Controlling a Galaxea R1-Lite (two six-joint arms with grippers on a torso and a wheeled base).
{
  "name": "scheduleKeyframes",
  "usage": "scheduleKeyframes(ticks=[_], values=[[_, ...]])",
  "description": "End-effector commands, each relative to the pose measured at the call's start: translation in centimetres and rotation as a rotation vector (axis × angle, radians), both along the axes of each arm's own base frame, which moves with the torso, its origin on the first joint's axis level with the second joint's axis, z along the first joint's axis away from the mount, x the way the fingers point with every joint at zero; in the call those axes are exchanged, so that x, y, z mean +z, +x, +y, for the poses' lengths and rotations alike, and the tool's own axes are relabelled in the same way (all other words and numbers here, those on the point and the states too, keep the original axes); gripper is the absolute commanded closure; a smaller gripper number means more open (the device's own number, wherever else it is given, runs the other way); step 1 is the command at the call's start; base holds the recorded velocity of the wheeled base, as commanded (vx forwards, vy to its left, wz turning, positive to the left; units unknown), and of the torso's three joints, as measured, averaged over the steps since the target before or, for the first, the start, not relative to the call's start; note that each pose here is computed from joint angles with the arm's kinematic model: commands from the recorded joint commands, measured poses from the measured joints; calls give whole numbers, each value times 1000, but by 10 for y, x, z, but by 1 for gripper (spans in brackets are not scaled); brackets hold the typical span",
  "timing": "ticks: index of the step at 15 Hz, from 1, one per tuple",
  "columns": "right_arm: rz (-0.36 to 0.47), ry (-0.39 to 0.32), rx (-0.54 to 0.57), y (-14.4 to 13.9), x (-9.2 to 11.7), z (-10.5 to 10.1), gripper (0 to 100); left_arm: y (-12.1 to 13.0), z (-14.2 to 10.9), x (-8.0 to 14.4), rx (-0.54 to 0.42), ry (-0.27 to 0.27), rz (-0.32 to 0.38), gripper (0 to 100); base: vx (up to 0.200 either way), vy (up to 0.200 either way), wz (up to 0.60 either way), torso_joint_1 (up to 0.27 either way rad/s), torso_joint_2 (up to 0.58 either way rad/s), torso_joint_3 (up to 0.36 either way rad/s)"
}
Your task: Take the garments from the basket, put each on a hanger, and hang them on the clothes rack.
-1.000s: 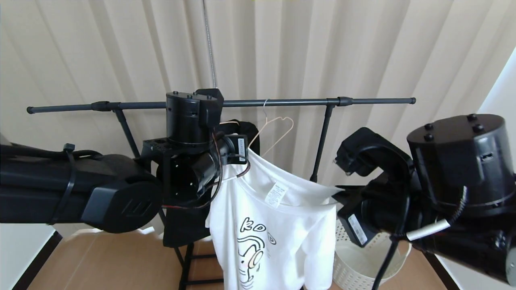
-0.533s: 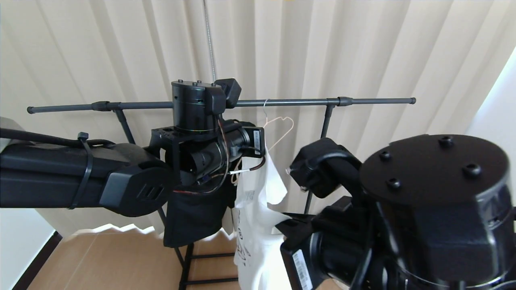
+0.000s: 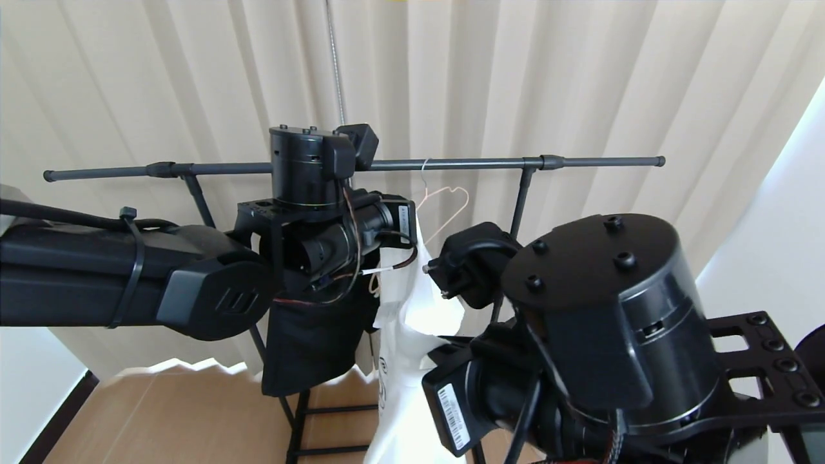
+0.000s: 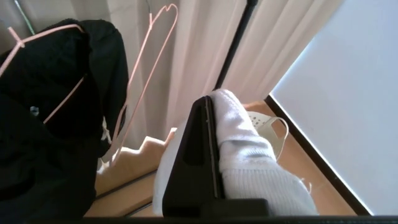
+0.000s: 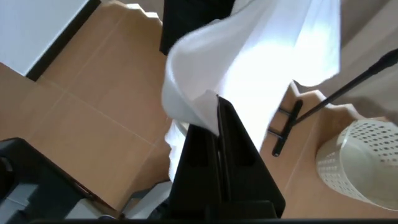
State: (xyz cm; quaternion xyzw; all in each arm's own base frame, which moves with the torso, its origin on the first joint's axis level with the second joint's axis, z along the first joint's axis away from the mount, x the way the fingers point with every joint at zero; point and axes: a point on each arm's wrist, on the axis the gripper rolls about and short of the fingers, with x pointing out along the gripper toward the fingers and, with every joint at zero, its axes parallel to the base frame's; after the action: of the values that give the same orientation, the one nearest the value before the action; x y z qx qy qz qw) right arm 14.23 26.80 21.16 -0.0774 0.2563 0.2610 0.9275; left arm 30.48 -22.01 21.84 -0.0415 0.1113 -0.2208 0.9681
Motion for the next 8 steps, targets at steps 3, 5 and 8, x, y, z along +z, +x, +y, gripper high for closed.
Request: scheduleKeyframes(ticks=[3,5,8], values=[[-49,-257,-83,39,-15,-58,100,-16,22,15,56,70,81,100,0,0,0,0,0,0],[-60,-271,-174,62,-20,-62,100,-29,29,19,101,138,137,100,0,0,0,0,0,0],[-126,-257,-312,94,-24,-55,100,-43,35,16,157,249,188,100,0,0,0,0,0,0]])
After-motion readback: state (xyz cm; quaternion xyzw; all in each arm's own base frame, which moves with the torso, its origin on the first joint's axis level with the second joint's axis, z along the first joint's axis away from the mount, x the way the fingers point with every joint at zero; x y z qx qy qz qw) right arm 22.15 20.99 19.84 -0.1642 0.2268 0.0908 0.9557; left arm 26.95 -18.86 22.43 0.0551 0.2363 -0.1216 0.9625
